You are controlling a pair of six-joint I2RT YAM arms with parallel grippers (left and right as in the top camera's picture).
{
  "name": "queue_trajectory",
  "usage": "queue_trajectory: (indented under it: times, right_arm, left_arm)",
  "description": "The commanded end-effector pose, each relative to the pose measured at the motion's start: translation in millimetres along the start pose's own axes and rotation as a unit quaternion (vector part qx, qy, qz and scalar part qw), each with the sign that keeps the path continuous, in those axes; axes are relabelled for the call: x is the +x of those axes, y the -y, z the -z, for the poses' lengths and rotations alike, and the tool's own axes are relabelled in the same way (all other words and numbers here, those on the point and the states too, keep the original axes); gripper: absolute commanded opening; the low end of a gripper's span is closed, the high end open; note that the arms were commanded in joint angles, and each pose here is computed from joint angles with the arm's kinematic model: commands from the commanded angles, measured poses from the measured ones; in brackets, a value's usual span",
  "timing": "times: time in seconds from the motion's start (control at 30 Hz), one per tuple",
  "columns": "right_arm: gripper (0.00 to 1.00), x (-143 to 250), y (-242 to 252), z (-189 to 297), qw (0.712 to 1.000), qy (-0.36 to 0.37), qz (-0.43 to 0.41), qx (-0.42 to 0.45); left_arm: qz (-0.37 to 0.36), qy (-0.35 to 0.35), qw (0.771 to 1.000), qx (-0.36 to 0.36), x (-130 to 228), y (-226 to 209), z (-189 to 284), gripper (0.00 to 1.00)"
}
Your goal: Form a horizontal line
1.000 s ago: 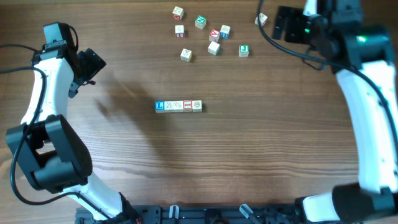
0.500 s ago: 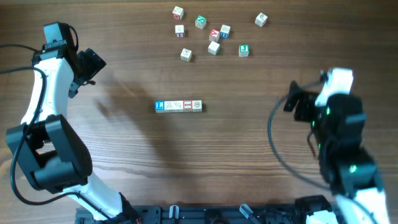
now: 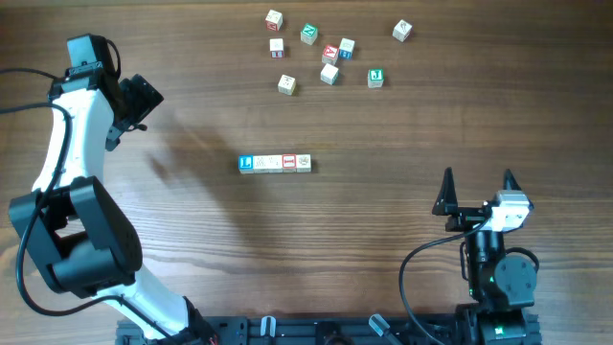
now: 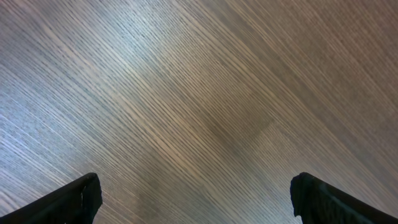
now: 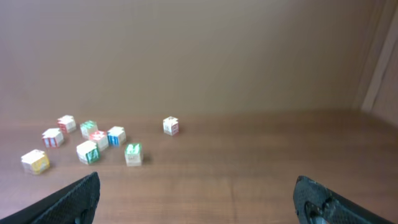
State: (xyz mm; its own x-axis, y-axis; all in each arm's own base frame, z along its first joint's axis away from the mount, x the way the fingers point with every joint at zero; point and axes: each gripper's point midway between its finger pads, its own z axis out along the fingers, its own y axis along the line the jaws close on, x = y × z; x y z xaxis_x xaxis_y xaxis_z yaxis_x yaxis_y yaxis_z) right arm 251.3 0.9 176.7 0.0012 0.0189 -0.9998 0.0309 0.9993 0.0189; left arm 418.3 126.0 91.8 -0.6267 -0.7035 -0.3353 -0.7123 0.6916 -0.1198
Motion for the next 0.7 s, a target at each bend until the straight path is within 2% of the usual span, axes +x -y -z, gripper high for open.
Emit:
queue_trajectory:
  times: [0.0,0.1,0.67]
  right_arm:
    - [1.0,7.3,-9.0,3.1,0.999,-0.012,0.011,-0.034]
    - [1.0,8.0,-13.6,3.5,0.997,-0.012,0.057,-0.05]
    - [1.0,8.3,-13.5,3.5,0.997,-0.012,0.057,-0.05]
  left_arm:
    - [0.002,0.009,1.0,0.006,-4.8,2.7,6.0,1.0]
    - [0.002,0.009,1.0,0.006,-4.8,2.7,6.0,1.0]
    - [0.002,0.009,1.0,0.006,-4.7,2.9,6.1,1.0]
